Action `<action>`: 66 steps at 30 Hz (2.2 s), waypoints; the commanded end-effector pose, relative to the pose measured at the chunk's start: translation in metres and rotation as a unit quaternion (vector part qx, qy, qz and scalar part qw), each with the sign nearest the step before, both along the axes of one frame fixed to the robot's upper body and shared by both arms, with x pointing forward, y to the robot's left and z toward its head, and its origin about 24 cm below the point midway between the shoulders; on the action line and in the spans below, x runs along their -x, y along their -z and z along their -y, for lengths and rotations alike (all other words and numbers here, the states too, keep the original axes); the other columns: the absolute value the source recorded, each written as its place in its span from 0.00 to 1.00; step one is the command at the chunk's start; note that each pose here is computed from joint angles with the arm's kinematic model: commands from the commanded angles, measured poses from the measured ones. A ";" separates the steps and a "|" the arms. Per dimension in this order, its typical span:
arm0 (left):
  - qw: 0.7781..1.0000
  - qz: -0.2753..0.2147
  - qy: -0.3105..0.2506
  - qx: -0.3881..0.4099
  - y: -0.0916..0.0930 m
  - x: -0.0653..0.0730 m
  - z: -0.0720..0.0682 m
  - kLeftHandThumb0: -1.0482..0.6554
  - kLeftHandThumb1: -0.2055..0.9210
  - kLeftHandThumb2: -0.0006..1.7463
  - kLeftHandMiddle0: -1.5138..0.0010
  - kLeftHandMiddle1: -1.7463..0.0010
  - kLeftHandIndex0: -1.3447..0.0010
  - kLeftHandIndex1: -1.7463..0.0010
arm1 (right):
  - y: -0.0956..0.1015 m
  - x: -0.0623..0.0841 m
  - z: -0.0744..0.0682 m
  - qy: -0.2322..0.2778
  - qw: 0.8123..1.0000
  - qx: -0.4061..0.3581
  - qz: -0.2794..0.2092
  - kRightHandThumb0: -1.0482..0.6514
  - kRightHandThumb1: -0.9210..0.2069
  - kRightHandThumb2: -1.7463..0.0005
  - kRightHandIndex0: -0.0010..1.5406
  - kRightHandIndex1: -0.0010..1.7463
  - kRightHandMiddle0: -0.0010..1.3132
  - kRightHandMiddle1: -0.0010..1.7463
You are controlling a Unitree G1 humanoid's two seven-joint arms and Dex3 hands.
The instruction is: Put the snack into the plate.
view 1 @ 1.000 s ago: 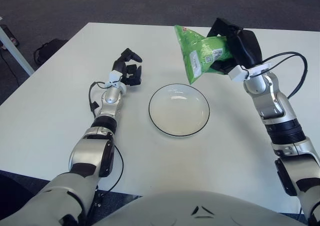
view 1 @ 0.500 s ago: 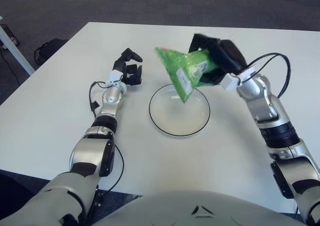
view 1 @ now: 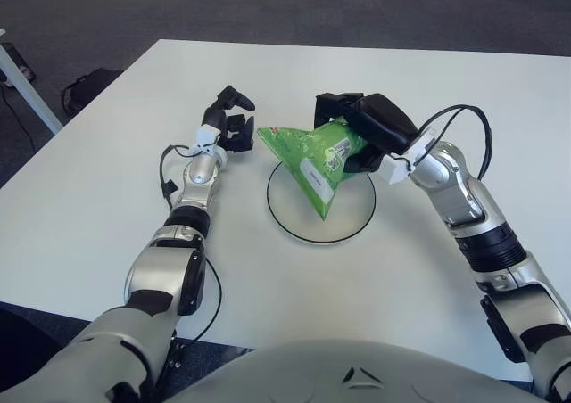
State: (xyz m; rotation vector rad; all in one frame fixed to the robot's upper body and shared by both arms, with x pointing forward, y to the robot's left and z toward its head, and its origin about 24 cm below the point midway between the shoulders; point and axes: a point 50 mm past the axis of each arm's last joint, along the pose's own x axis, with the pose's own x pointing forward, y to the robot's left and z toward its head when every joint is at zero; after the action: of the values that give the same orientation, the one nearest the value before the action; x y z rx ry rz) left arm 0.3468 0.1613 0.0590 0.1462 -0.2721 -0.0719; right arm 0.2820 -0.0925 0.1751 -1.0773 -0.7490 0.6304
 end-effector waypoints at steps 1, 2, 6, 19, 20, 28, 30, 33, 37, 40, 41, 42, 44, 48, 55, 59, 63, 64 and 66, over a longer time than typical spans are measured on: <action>0.997 -0.080 -0.007 0.008 0.049 0.028 0.002 0.36 0.60 0.65 0.21 0.00 0.63 0.00 | -0.001 0.002 0.000 -0.011 0.999 0.030 -0.004 0.61 0.78 0.10 0.53 1.00 0.51 0.91; 0.997 -0.080 -0.008 0.008 0.049 0.028 0.002 0.36 0.59 0.65 0.21 0.00 0.63 0.00 | -0.001 0.002 0.001 -0.012 0.999 0.033 -0.007 0.61 0.77 0.11 0.53 1.00 0.52 0.89; 0.997 -0.082 -0.013 0.006 0.050 0.029 0.003 0.36 0.60 0.65 0.23 0.00 0.63 0.00 | 0.007 0.005 0.003 -0.028 0.997 0.059 -0.031 0.51 0.67 0.29 0.17 0.82 0.16 0.66; 0.997 -0.064 -0.031 -0.002 0.049 0.031 0.003 0.35 0.55 0.68 0.19 0.00 0.60 0.00 | 0.026 0.005 0.013 -0.125 0.984 0.123 -0.022 0.21 0.25 0.63 0.00 0.02 0.00 0.03; 0.998 -0.062 -0.033 0.000 0.048 0.031 0.003 0.35 0.54 0.69 0.19 0.00 0.60 0.00 | 0.026 0.004 0.013 -0.126 0.984 0.125 -0.022 0.19 0.21 0.66 0.00 0.02 0.00 0.02; 0.998 -0.061 -0.030 -0.002 0.049 0.031 0.003 0.34 0.51 0.72 0.19 0.00 0.58 0.00 | 0.022 0.004 0.015 -0.136 0.982 0.125 -0.026 0.16 0.13 0.76 0.00 0.00 0.00 0.00; 0.998 -0.063 -0.029 -0.002 0.049 0.031 0.003 0.34 0.51 0.72 0.19 0.00 0.57 0.00 | 0.020 0.004 0.015 -0.137 0.982 0.124 -0.027 0.16 0.13 0.77 0.00 0.00 0.00 0.00; 0.997 -0.065 -0.030 0.000 0.049 0.031 0.002 0.34 0.51 0.72 0.19 0.00 0.58 0.00 | 0.016 0.003 0.016 -0.137 0.982 0.123 -0.028 0.16 0.13 0.78 0.00 0.00 0.00 0.00; 0.998 -0.061 -0.032 0.008 0.049 0.031 0.002 0.35 0.54 0.69 0.18 0.00 0.60 0.00 | 0.003 0.002 0.018 -0.136 0.983 0.119 -0.031 0.17 0.16 0.80 0.00 0.00 0.00 0.00; 0.998 -0.058 -0.032 0.011 0.048 0.031 0.002 0.35 0.56 0.68 0.18 0.00 0.61 0.00 | -0.008 0.000 0.023 -0.133 0.984 0.116 -0.037 0.19 0.19 0.81 0.00 0.00 0.00 0.00; 0.998 -0.057 -0.032 0.012 0.048 0.031 0.002 0.35 0.56 0.68 0.18 0.00 0.61 0.00 | -0.017 -0.002 0.028 -0.130 0.984 0.119 -0.040 0.19 0.20 0.81 0.00 0.00 0.00 0.00; 0.998 -0.057 -0.031 0.012 0.048 0.031 0.002 0.35 0.56 0.67 0.18 0.00 0.61 0.00 | -0.028 -0.005 0.034 -0.126 0.983 0.126 -0.043 0.20 0.21 0.82 0.00 0.00 0.00 0.00; 0.998 -0.057 -0.031 0.013 0.047 0.030 0.002 0.36 0.57 0.67 0.18 0.00 0.61 0.00 | -0.045 -0.007 0.043 -0.117 0.982 0.142 -0.048 0.20 0.23 0.82 0.00 0.00 0.00 0.00; 0.998 -0.059 -0.029 0.016 0.047 0.030 0.002 0.36 0.57 0.67 0.18 0.00 0.62 0.00 | -0.053 -0.013 0.061 -0.092 0.980 0.162 -0.073 0.19 0.25 0.82 0.00 0.00 0.00 0.00; 0.998 -0.060 -0.025 0.015 0.047 0.029 0.002 0.36 0.59 0.65 0.19 0.00 0.63 0.00 | -0.039 -0.029 0.104 -0.021 0.983 0.092 -0.158 0.14 0.26 0.81 0.00 0.00 0.00 0.00; 0.998 -0.063 -0.023 0.013 0.048 0.029 0.002 0.36 0.60 0.65 0.19 0.00 0.63 0.00 | -0.020 -0.035 0.121 0.021 0.978 0.007 -0.207 0.13 0.30 0.75 0.00 0.00 0.00 0.00; 0.998 -0.065 -0.022 0.013 0.048 0.029 0.002 0.36 0.60 0.64 0.19 0.00 0.63 0.00 | -0.017 -0.035 0.121 0.046 0.976 -0.033 -0.210 0.15 0.40 0.65 0.00 0.00 0.00 0.00; 0.997 -0.066 -0.022 0.012 0.048 0.029 0.002 0.36 0.60 0.64 0.19 0.00 0.63 0.00 | -0.017 -0.035 0.120 0.061 0.976 -0.050 -0.203 0.16 0.41 0.63 0.00 0.00 0.00 0.01; 0.997 -0.067 -0.022 0.012 0.048 0.029 0.001 0.36 0.60 0.64 0.19 0.00 0.63 0.00 | -0.015 -0.034 0.118 0.091 0.975 -0.077 -0.188 0.19 0.48 0.57 0.00 0.00 0.00 0.04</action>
State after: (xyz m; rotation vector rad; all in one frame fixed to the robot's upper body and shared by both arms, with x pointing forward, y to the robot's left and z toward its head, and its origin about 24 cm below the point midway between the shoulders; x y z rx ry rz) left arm 0.3460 0.1612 0.0622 0.1457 -0.3171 -0.0327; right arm 0.3171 -0.2160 0.1819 -0.8686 -0.2988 0.6969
